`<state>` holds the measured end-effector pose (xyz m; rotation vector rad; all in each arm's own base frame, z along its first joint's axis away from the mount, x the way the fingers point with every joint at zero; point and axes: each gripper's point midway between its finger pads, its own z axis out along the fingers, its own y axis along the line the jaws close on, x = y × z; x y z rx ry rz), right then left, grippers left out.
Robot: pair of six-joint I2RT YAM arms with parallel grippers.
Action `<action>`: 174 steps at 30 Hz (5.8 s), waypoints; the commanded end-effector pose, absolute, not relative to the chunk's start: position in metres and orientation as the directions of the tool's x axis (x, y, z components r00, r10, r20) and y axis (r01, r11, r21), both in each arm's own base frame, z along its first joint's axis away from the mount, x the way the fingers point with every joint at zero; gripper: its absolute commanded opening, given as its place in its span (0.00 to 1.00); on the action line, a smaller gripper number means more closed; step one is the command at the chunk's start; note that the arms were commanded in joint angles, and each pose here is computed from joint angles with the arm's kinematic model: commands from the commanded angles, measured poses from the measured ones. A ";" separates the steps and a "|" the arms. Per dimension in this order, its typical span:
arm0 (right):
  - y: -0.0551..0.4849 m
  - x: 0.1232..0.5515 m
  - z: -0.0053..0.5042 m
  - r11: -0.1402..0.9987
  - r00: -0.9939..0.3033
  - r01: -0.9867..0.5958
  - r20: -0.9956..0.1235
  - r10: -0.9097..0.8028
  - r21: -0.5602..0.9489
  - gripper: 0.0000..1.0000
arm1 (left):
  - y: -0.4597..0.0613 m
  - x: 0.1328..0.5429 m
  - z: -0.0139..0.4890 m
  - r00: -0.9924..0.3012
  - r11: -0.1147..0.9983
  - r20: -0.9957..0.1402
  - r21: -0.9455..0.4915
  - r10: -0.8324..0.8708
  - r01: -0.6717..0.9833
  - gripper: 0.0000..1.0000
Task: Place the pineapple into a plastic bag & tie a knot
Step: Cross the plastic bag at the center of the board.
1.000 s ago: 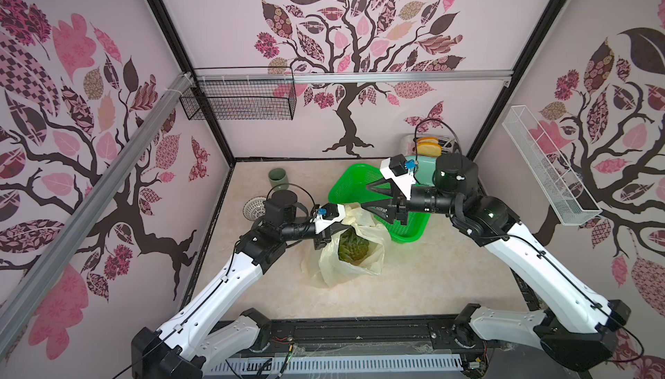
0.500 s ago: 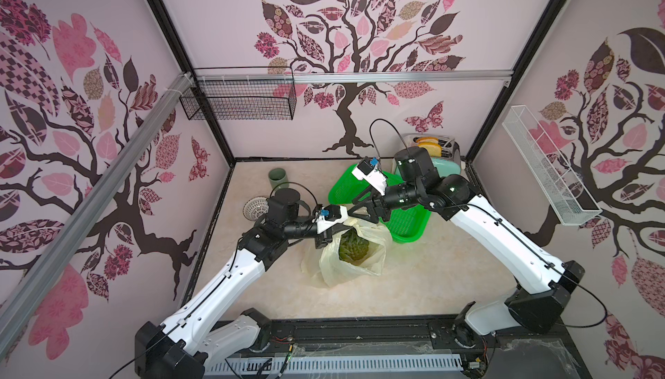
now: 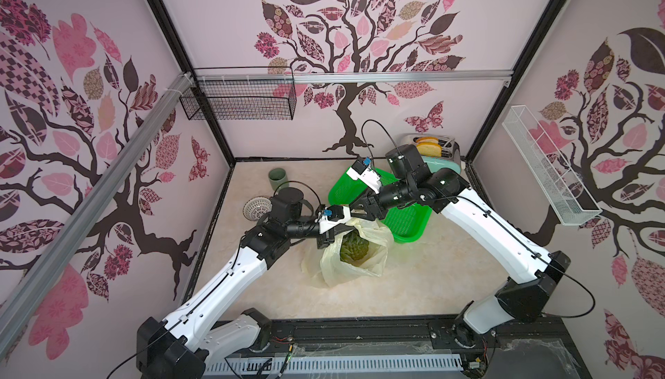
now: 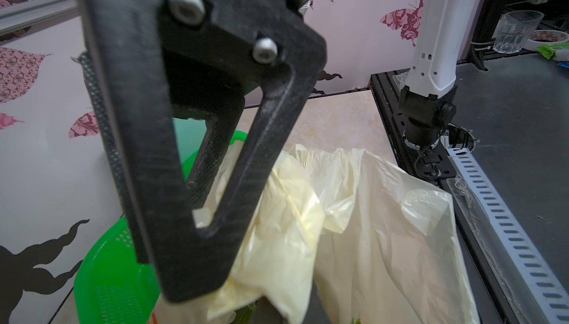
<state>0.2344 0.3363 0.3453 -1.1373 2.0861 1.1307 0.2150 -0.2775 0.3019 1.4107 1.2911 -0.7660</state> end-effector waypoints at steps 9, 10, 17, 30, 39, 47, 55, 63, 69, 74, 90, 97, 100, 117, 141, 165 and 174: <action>0.336 0.227 0.358 0.279 -0.500 -0.865 -0.748 -0.436 0.416 0.08 | -0.280 0.216 0.307 0.229 0.104 -0.925 0.271 0.305 0.957 0.00; 0.336 0.227 0.357 0.276 -0.497 -0.867 -0.749 -0.439 0.414 0.05 | -0.280 0.215 0.305 0.224 0.100 -0.924 0.266 0.308 0.959 0.00; 0.337 0.229 0.357 0.281 -0.507 -0.861 -0.746 -0.431 0.423 0.00 | -0.278 0.221 0.307 0.205 0.149 -0.926 0.262 0.316 0.953 0.18; 0.338 0.232 0.355 0.296 -0.516 -0.856 -0.748 -0.419 0.425 0.00 | -0.253 0.216 0.322 0.194 0.316 -0.944 0.276 0.268 0.908 0.48; 0.338 0.232 0.352 0.298 -0.521 -0.853 -0.741 -0.424 0.429 0.00 | -0.250 0.193 0.338 0.246 0.295 -0.946 0.302 0.213 0.906 0.63; 0.338 0.232 0.352 0.295 -0.522 -0.852 -0.738 -0.428 0.432 0.00 | -0.260 0.185 0.349 0.259 0.226 -0.949 0.295 0.177 0.928 0.56; 0.337 0.230 0.353 0.292 -0.517 -0.856 -0.741 -0.429 0.428 0.00 | -0.274 0.197 0.346 0.239 0.209 -0.946 0.285 0.220 0.935 0.49; 0.337 0.231 0.351 0.297 -0.518 -0.855 -0.737 -0.433 0.426 0.00 | -0.278 0.204 0.347 0.230 0.223 -0.946 0.280 0.229 0.934 0.17; 0.336 0.233 0.352 0.306 -0.514 -0.857 -0.741 -0.432 0.415 0.00 | -0.276 0.199 0.347 0.235 0.215 -0.944 0.285 0.231 0.934 0.00; 0.336 0.237 0.354 0.324 -0.510 -0.857 -0.751 -0.419 0.401 0.00 | -0.269 0.180 0.342 0.244 0.180 -0.943 0.287 0.224 0.941 0.00; 0.332 0.242 0.357 0.359 -0.506 -0.854 -0.763 -0.402 0.377 0.00 | -0.246 0.168 0.308 0.170 0.256 -0.948 0.240 0.268 0.936 0.00; 0.325 0.242 0.367 0.379 -0.485 -0.858 -0.788 -0.378 0.347 0.00 | -0.235 0.182 0.315 0.163 0.379 -0.955 0.251 0.249 0.891 0.00; 0.321 0.241 0.371 0.394 -0.480 -0.856 -0.796 -0.368 0.334 0.00 | -0.233 0.184 0.312 0.142 0.396 -0.958 0.234 0.248 0.888 0.00; 0.304 0.207 0.391 0.356 -0.434 -0.880 -0.836 -0.334 0.315 0.00 | -0.224 0.215 0.293 0.018 0.508 -0.960 0.165 0.281 0.845 0.00; 0.321 0.126 0.309 0.056 -0.280 -0.951 -0.770 -0.574 0.304 0.00 | -0.227 0.237 0.304 0.004 0.567 -0.969 0.149 0.249 0.810 0.00; 0.321 0.226 0.241 0.499 -0.356 -0.864 -0.779 -0.517 0.064 0.00 | -0.219 0.216 0.323 0.027 0.547 -0.974 0.148 0.223 0.824 0.00; 0.333 0.219 0.248 0.478 -0.392 -0.864 -0.808 -0.440 0.159 0.00 | -0.212 0.206 0.310 0.014 0.552 -0.984 0.112 0.178 0.826 0.40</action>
